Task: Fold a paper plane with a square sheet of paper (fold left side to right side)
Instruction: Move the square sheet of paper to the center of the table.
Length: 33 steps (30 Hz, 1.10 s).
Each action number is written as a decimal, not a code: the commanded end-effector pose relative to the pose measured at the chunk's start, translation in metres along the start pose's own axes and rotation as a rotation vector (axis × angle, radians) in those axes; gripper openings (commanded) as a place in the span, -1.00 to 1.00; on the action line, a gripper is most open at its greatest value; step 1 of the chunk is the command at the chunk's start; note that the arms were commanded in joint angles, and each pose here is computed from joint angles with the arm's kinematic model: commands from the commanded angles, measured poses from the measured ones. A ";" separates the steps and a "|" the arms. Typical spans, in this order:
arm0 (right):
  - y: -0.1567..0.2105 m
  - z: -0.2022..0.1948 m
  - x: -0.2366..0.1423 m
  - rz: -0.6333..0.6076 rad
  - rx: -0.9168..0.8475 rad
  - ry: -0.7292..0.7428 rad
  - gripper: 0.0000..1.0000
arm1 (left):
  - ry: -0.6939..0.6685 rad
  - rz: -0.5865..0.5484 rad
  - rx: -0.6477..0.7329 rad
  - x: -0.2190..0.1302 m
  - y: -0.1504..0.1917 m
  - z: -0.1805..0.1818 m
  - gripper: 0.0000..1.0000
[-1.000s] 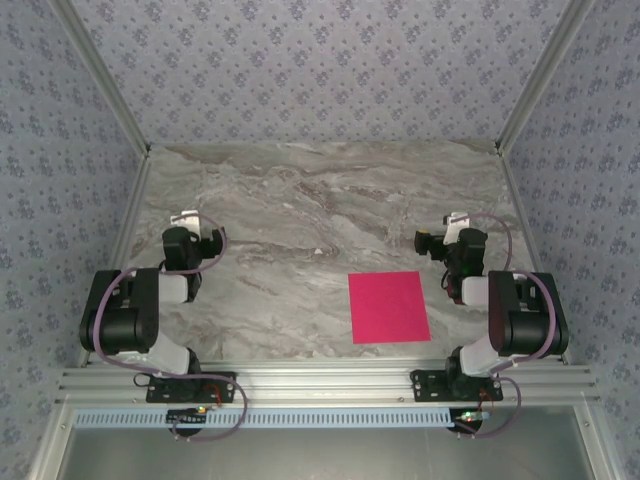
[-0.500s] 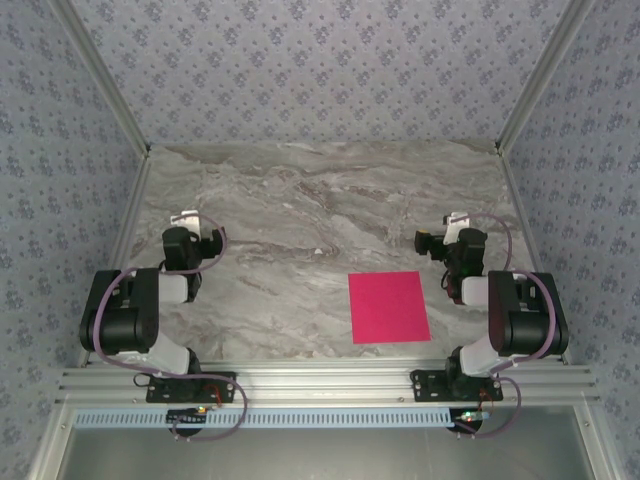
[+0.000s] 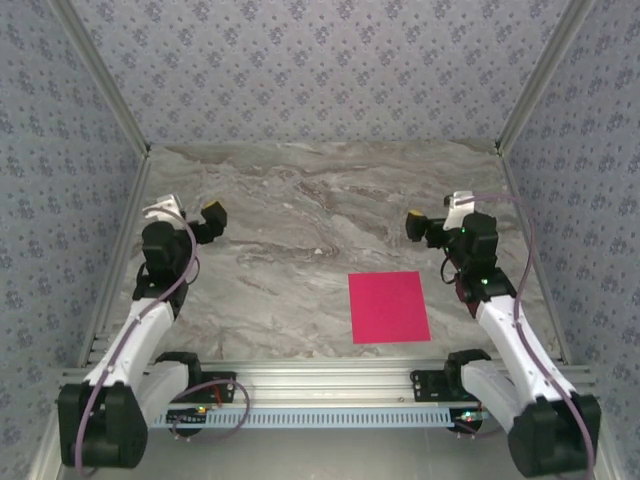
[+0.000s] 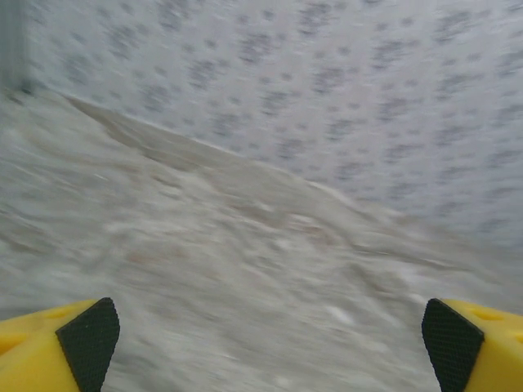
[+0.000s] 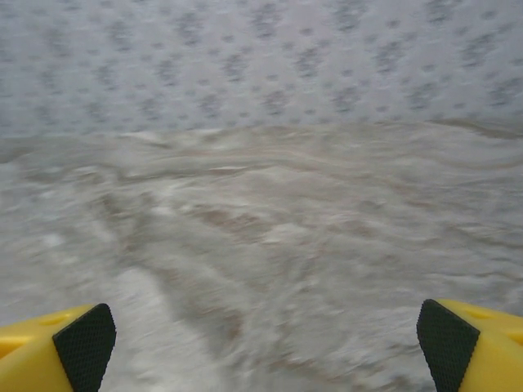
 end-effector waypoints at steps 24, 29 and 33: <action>0.208 0.107 -0.056 0.979 -0.028 -0.075 1.00 | 0.135 0.780 -0.203 -0.026 0.205 -0.118 0.97; 0.212 0.113 -0.045 0.979 -0.024 -0.079 1.00 | 0.140 0.785 -0.185 -0.024 0.205 -0.124 0.96; 0.217 0.114 -0.040 0.999 -0.037 -0.074 1.00 | 0.132 0.777 -0.185 -0.023 0.204 -0.122 0.97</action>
Point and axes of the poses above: each hand's point on the last joint's axis, 136 mm out from that joint toward the fingers, its own x axis out along the fingers, its own z axis along the line the jaws close on, y = z × x, the point moved 1 cm from there along -x, back along the fingers, and after that the axes turned 11 degrees about -x, right-handed, at the moved point
